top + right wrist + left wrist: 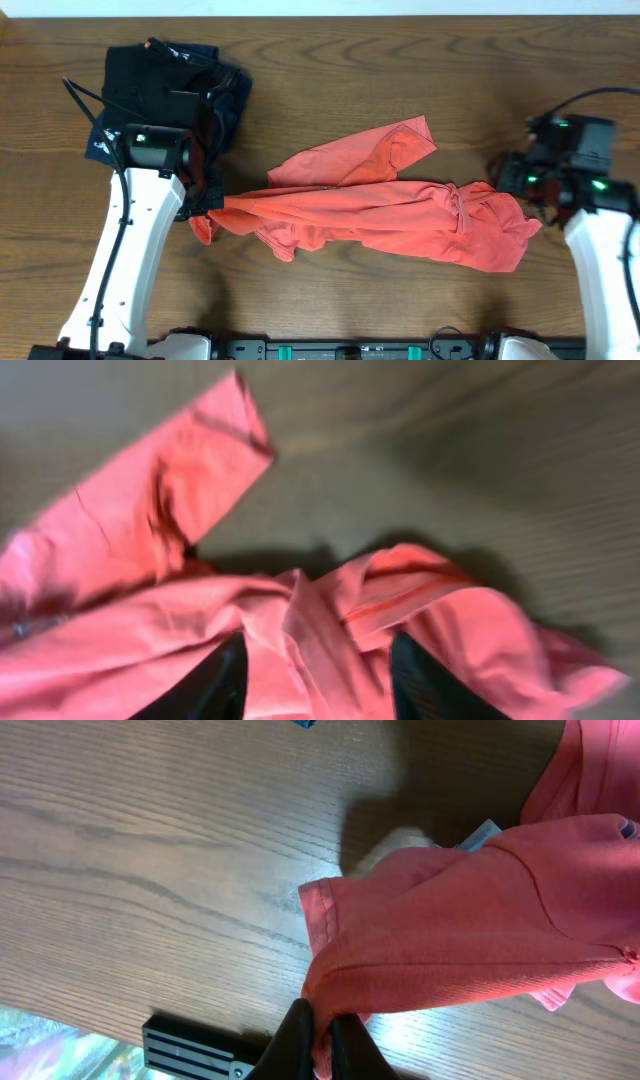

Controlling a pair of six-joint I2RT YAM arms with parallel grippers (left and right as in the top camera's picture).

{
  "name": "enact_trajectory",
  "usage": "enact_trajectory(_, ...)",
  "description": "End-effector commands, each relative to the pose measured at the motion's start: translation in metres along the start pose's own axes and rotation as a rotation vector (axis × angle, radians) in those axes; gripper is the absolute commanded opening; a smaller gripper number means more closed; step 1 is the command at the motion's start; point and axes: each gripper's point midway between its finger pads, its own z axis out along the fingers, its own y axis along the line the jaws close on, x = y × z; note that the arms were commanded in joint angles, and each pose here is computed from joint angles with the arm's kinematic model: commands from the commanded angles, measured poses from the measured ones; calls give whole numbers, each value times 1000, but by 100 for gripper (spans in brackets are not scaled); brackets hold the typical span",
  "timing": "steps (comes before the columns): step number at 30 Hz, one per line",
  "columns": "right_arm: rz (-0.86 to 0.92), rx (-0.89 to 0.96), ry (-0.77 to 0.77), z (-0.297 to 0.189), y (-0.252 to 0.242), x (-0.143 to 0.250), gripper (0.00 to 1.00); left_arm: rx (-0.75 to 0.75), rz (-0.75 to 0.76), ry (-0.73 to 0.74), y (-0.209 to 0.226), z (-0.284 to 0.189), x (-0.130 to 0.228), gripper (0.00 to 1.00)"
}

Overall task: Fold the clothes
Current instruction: 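Release and regrasp the t-shirt's right side with the right gripper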

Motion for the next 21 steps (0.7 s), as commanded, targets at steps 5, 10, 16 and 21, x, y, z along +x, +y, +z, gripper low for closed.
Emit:
enact_trajectory(5,-63,8,210,70,9,47,52,-21,-19,-11,5,-2,-1,6)
enact_trajectory(10,-50,51,234,89,0,49,25,-21,-18,-8,5,-2,-1,6)
enact_trajectory(16,-39,58,170,70,-1,29,1,-22,-18,-8,5,-2,-1,6)
enact_trajectory(21,50,138,-54,2,-24,-27,1,-19,-15,-19,6,-7,-3,6)
